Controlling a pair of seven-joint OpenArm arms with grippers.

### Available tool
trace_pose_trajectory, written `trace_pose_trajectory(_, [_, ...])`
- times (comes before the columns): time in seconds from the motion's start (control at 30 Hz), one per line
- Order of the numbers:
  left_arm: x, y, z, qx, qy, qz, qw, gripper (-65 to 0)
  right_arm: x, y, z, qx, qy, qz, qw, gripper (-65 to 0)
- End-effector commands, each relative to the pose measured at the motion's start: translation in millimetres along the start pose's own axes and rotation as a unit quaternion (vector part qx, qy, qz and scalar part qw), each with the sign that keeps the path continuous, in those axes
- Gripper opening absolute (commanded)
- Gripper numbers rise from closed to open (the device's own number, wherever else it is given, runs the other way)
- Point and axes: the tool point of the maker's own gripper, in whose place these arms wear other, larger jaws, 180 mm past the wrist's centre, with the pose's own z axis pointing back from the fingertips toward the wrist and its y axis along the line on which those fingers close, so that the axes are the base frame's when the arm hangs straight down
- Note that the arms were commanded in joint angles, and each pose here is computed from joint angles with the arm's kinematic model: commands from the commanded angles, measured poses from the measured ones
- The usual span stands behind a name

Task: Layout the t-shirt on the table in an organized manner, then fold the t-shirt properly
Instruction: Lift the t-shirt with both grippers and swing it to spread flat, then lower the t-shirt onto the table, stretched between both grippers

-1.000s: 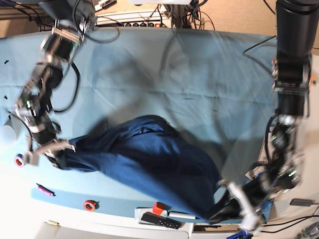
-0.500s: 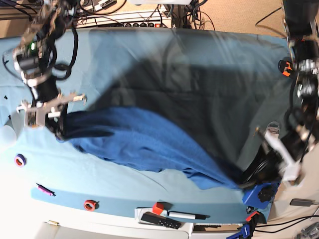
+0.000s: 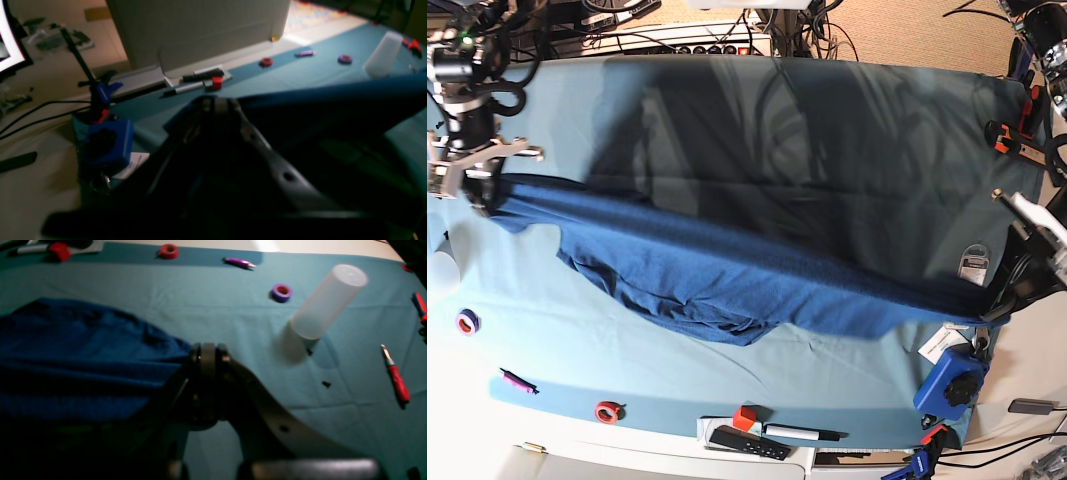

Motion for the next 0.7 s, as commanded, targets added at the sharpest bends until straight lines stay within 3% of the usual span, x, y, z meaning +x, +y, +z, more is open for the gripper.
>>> trace_pose_trajectory(0.0, [14.2,-0.8,0.8,-0.005,-0.021,-0.008,1.0,-65.0,13.5,-4.9,3.6,-0.009,-0.026,0.004,0.9996,-65.0])
trace_pose_trajectory(0.27, [-16.8,-44.0,-44.4,-0.066,0.009,-0.013,0.998,-65.0,18.5,-6.0,-0.3,-0.033,-0.042,0.011,0.9985,-65.0])
trace_pose_trajectory(0.37, [-25.1,-55.3,-71.8,-0.057,0.018,-0.041,0.997,-65.0,23.7,-10.3,-2.7,-0.061,-0.054,0.022,0.9964,-65.0])
trace_pose_trajectory(0.5, [-26.5,-62.6,-108.5,-0.048,0.016,-0.078,0.996,-65.0,35.6,-3.0,-8.3,-0.064,-0.077,0.035,0.9943,-65.0])
trace_pose_trajectory(0.67, [-40.2,-57.5,-153.6,-0.042,0.025,-0.089,0.995,-65.0,18.9,-18.9,-46.9,-0.085,-0.063,0.007,0.9943,-65.0])
